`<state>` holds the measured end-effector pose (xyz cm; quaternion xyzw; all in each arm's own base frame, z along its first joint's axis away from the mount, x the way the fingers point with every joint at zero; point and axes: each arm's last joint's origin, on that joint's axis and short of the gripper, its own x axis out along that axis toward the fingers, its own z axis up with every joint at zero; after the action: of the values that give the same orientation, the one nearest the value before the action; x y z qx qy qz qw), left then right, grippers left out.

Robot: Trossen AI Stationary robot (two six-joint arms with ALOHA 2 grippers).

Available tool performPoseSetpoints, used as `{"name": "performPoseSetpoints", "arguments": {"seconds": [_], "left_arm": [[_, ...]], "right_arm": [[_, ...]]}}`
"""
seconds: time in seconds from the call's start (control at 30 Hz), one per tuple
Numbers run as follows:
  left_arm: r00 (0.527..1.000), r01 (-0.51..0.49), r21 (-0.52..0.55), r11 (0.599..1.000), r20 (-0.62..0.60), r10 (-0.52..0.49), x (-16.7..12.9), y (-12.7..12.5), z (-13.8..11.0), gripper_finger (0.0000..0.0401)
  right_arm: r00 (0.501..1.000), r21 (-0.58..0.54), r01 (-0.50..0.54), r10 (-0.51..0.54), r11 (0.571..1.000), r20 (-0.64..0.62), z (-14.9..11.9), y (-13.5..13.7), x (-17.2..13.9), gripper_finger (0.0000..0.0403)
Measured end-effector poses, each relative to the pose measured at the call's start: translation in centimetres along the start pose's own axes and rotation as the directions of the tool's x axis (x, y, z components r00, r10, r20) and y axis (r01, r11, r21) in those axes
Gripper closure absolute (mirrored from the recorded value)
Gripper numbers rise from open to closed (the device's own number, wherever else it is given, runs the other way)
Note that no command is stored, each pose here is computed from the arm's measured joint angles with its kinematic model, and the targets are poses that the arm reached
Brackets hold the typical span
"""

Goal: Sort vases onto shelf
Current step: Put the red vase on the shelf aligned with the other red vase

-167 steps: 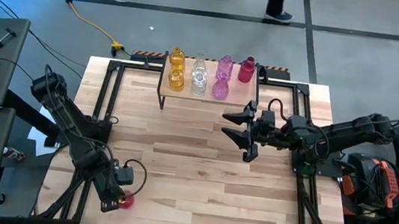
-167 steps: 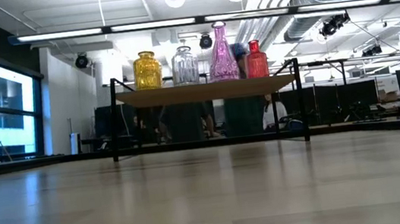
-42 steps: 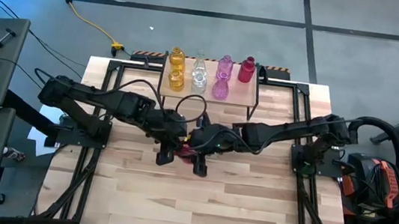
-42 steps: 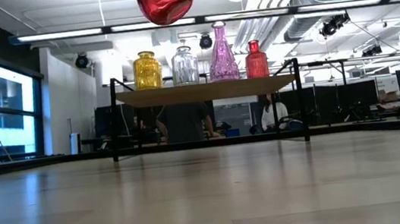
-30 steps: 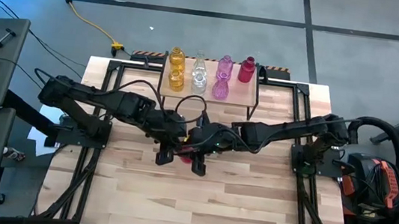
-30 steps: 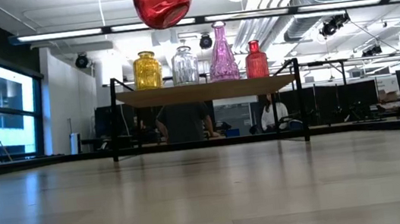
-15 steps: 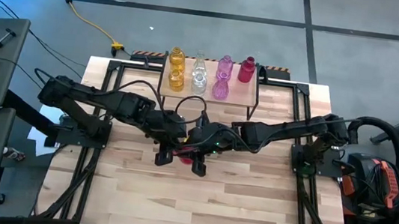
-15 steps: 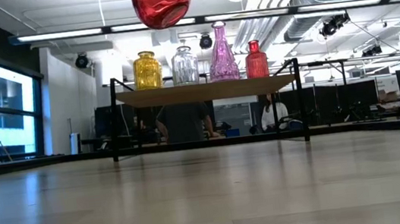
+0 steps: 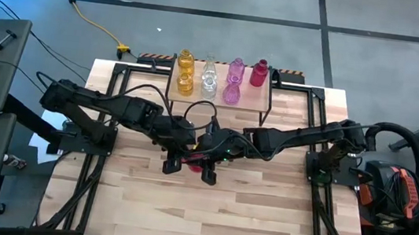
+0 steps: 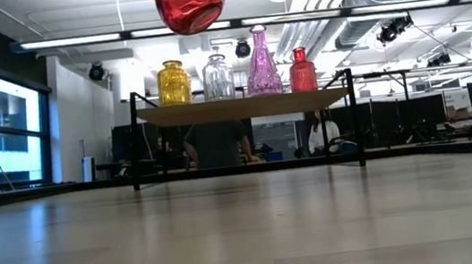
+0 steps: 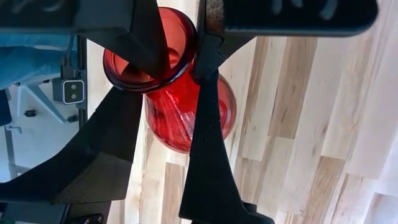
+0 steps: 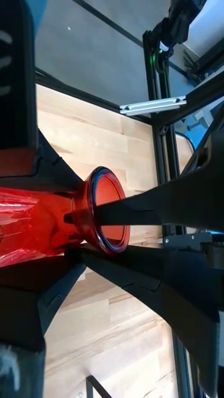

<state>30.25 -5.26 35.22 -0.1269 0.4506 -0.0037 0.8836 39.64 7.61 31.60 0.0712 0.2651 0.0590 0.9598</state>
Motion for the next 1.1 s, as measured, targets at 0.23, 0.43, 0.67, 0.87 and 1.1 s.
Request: {"name": "performPoseSetpoints", "arguments": {"seconds": [0.23, 0.43, 0.67, 0.87, 1.1], "left_arm": [[1.000, 0.026, -0.001, 1.000, -0.009, -0.026, 0.0, -0.1, 0.0, 0.0315], [0.999, 0.031, -0.004, 1.000, -0.012, -0.031, 0.0, -0.1, 0.0, 0.0297], [0.999, 0.035, -0.035, 0.999, -0.009, -0.035, -0.2, -0.1, 0.0, 0.0310], [0.998, 0.056, -0.037, 0.998, 0.003, -0.056, -0.4, -0.2, 0.1, 0.0312], [0.998, 0.059, -0.036, 0.998, 0.020, -0.059, -1.2, -0.2, 0.1, 0.0309]], "right_arm": [[1.000, 0.000, -0.003, 0.003, 1.000, 0.000, 0.0, 0.1, 0.0, 0.0297], [1.000, 0.001, -0.003, 0.003, 1.000, -0.003, -0.1, 0.1, 0.0, 0.0306], [1.000, 0.012, -0.006, 0.006, 1.000, -0.003, 0.0, 0.1, 0.0, 0.0306], [1.000, 0.023, -0.007, 0.007, 1.000, 0.002, 0.2, 0.2, -0.5, 0.0306], [1.000, 0.026, -0.020, 0.020, 0.999, 0.006, 0.3, 0.3, -0.7, 0.0307]]}}
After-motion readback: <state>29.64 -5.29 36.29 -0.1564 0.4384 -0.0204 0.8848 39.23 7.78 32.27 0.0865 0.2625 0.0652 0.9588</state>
